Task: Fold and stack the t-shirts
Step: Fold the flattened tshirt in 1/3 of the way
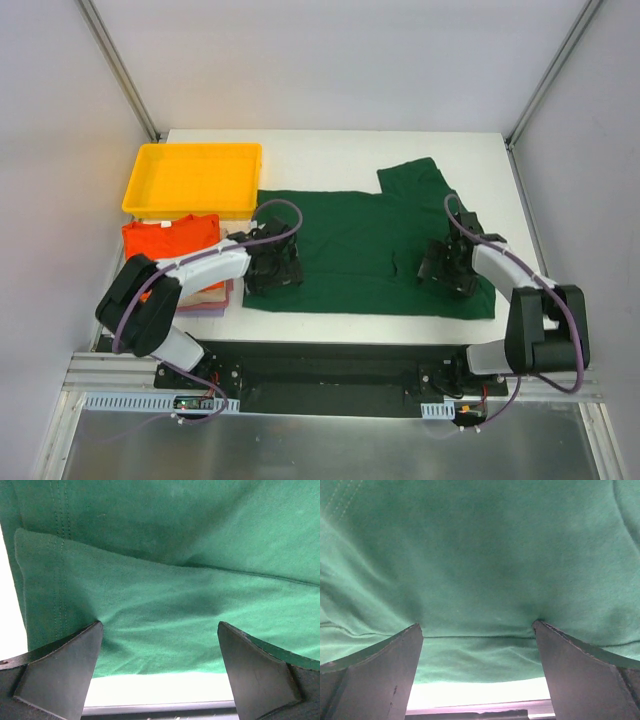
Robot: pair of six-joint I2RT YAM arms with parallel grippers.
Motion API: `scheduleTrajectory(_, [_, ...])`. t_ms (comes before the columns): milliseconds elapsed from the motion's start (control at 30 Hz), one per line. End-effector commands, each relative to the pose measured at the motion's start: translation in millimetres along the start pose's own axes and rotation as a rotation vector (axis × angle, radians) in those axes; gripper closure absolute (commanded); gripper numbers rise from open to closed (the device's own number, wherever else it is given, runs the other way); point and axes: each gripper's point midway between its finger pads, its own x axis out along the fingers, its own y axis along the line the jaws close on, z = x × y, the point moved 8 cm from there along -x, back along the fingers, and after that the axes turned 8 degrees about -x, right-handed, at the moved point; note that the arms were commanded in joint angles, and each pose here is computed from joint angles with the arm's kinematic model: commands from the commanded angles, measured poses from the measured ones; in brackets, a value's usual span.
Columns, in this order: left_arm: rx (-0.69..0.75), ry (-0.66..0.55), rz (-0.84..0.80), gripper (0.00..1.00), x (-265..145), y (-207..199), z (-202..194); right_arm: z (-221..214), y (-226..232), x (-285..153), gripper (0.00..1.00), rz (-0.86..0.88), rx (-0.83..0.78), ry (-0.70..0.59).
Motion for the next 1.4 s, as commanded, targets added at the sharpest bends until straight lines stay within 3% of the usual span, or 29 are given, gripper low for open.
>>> scheduleTrajectory(0, [-0.07,0.036,0.075,0.01,-7,32,-36,-40,-18,-8,0.04,-0.065,0.037,0.058])
scheduleTrajectory(533, [-0.068,0.012,0.02,0.01,-21,48,-83,-76,-28,-21,0.04,-0.085,0.116,0.0])
scheduleTrajectory(1367, [-0.092,-0.156,0.183,0.01,-40,70,-68,-79,-38,-26,0.04,-0.184,0.189,-0.04])
